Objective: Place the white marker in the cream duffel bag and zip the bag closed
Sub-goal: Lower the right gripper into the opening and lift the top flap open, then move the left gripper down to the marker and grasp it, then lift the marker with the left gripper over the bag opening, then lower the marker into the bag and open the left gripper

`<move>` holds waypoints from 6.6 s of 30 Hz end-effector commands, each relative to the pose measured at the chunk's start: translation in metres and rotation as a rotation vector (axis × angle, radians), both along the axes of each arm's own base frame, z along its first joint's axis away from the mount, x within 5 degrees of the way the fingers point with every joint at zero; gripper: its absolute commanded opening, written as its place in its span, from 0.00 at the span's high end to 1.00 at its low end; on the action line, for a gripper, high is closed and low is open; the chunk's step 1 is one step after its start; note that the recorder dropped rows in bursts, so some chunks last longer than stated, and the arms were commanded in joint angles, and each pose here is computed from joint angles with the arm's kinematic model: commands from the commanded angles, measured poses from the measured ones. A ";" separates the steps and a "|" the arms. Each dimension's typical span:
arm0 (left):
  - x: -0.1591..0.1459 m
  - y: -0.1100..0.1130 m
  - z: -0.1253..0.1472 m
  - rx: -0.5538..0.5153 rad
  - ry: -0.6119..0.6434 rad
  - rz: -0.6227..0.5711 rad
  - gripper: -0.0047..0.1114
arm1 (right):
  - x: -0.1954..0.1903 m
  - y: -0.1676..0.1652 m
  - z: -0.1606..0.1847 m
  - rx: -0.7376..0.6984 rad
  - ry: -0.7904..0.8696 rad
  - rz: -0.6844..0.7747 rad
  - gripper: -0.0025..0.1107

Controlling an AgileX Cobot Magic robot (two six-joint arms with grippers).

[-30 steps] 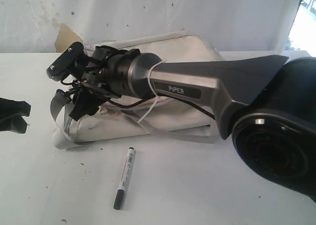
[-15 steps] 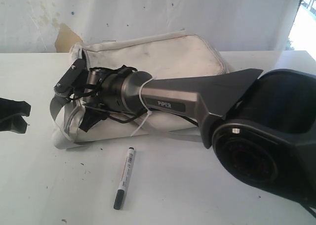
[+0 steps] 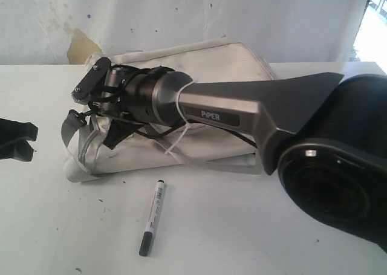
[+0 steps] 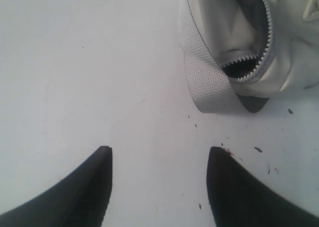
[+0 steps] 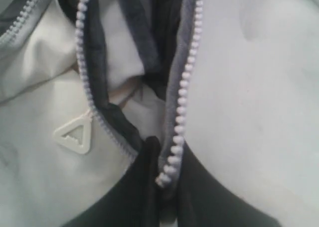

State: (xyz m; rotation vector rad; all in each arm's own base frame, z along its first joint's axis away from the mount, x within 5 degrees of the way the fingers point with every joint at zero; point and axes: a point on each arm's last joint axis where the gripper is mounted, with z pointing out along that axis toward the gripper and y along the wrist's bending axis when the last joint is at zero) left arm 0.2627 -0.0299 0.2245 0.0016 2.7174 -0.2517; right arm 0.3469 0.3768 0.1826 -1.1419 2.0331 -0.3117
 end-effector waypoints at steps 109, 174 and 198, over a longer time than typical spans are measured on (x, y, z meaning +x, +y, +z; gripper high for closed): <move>-0.011 -0.202 -0.086 0.072 0.061 -0.420 0.96 | 0.082 -0.122 0.133 0.253 -0.254 -0.218 0.98; 0.157 -0.128 -0.021 -0.590 -0.382 -0.001 0.96 | 0.081 -0.124 0.130 0.253 -0.229 -0.243 0.98; 0.193 -0.128 -0.042 -0.762 -0.261 0.249 0.75 | 0.081 -0.122 0.131 0.270 -0.229 -0.232 0.98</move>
